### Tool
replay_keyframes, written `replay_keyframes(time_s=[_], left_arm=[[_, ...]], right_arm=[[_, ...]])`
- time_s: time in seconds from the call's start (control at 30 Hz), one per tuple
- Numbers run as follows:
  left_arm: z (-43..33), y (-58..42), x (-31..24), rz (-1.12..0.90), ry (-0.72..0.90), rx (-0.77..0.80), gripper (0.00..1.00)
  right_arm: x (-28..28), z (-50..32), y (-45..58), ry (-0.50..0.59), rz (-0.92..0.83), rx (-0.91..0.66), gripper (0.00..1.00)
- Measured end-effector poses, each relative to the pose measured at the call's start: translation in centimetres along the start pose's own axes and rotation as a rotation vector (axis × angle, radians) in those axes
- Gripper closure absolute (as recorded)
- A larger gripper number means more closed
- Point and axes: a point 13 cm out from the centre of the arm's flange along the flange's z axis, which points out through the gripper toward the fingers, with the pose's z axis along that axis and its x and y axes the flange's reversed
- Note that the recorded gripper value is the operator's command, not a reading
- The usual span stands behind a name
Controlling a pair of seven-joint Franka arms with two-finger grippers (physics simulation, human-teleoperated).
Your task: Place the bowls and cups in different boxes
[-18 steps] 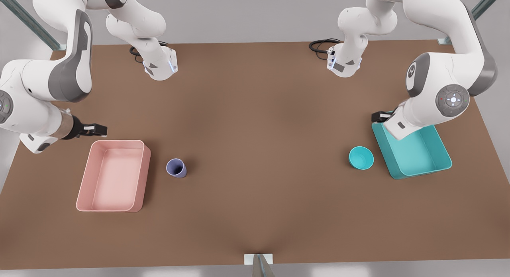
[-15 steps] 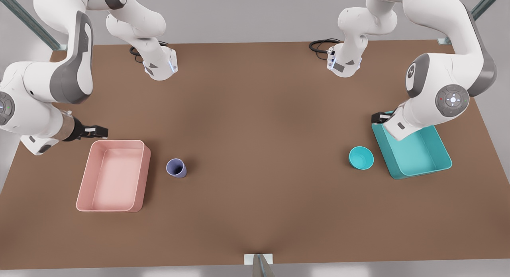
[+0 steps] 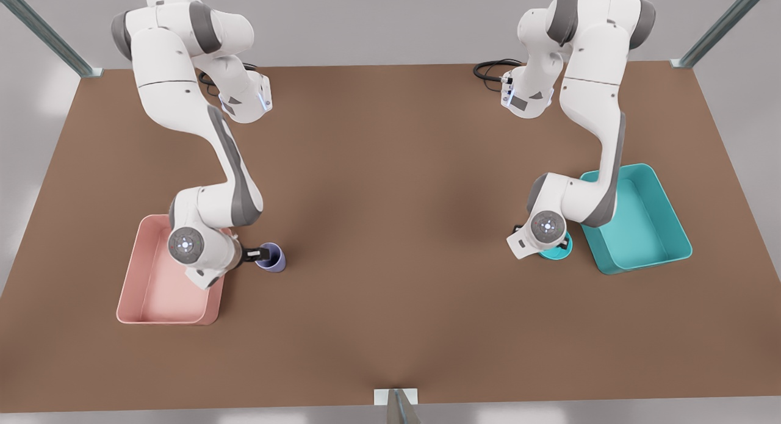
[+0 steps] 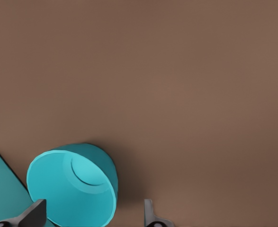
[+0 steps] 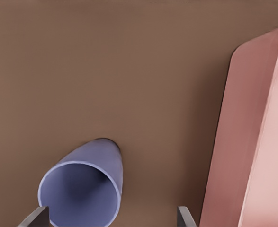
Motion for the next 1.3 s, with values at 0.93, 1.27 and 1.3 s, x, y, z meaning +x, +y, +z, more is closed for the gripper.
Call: replay_keyframes(time_s=[0.93,1.27,1.3], left_arm=[[-11.7,21.4,4.8,-0.445,-0.049,-0.001,0.79],[5.2,20.5,9.7,-0.459,0.137,0.084,0.79],[5.9,20.8,10.1,-0.466,0.135,0.086,0.79]], right_arm=[[-2.3,-0.3,-4.0,-0.138,0.168,-0.053,0.79],[0.1,-4.5,-22.9,-0.069,0.252,-0.068,0.79],[0.3,-2.6,-23.1,-0.038,0.24,-0.072,0.79]])
